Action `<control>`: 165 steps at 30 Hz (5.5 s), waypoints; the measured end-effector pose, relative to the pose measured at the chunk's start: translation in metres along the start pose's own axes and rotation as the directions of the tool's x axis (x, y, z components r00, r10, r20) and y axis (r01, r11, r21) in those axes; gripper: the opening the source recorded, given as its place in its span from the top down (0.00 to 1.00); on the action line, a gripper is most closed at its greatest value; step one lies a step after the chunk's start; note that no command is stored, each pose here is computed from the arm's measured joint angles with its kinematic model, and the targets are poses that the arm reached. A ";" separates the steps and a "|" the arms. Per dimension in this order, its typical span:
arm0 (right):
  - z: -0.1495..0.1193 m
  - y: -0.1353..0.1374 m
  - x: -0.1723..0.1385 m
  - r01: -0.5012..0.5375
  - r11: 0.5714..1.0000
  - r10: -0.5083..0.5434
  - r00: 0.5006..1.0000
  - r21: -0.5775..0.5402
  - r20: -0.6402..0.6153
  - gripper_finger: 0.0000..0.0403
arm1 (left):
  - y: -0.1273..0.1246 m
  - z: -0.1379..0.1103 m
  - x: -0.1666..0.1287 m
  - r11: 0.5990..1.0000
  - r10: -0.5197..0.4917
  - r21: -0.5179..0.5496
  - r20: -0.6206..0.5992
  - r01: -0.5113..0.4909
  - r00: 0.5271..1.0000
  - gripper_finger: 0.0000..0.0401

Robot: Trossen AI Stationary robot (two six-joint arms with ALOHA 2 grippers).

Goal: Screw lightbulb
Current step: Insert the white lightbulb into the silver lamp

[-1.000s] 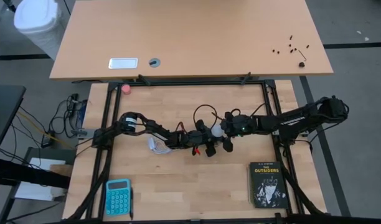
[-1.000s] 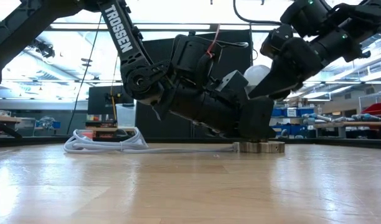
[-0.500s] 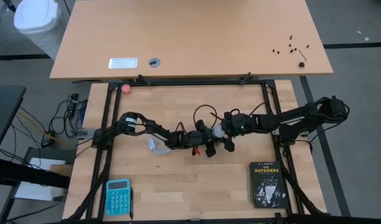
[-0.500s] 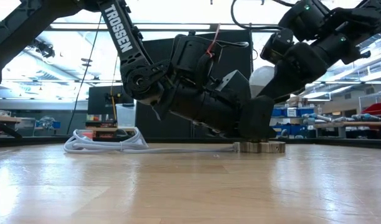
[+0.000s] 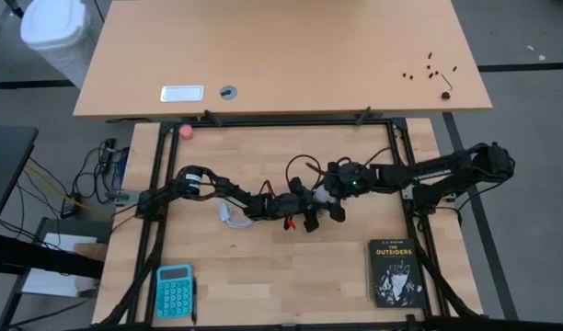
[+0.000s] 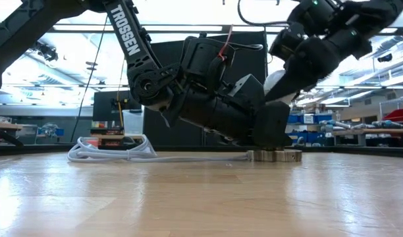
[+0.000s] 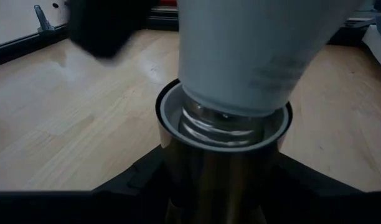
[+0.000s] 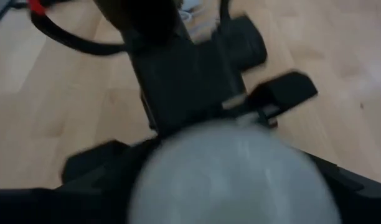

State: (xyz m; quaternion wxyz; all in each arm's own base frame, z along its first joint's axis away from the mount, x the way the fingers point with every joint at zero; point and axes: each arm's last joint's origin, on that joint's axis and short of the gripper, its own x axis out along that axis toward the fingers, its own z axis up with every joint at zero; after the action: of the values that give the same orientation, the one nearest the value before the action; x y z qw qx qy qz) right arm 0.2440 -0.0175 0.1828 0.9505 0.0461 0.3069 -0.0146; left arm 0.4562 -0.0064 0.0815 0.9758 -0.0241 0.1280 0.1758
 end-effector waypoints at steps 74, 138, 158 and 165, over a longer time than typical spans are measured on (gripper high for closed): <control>0.021 0.038 -0.003 0.236 0.953 -0.277 0.932 -0.189 -0.235 0.24 | -0.001 -0.002 0.000 1.000 -0.018 -0.013 -0.023 0.018 1.000 0.50; 0.056 0.000 0.019 -0.015 0.994 -0.032 0.915 -0.113 -0.402 0.33 | -0.002 -0.001 0.000 0.999 -0.044 0.026 -0.004 0.044 0.999 0.50; 0.053 0.003 0.020 0.300 0.903 -0.157 0.898 0.309 -0.412 0.34 | -0.002 -0.001 -0.001 0.999 -0.043 0.002 -0.003 0.043 0.999 0.50; 0.054 0.004 0.021 0.276 0.924 -0.156 0.904 0.266 -0.397 0.31 | -0.002 -0.001 -0.001 0.999 -0.039 0.002 -0.005 0.039 0.999 0.50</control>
State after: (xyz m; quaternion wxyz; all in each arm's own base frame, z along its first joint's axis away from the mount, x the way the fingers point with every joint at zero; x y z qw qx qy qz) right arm 0.2927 -0.0190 0.2143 0.8483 0.1647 0.4767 -0.1611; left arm 0.4562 -0.0086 0.0811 0.9787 -0.0259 0.1303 0.1566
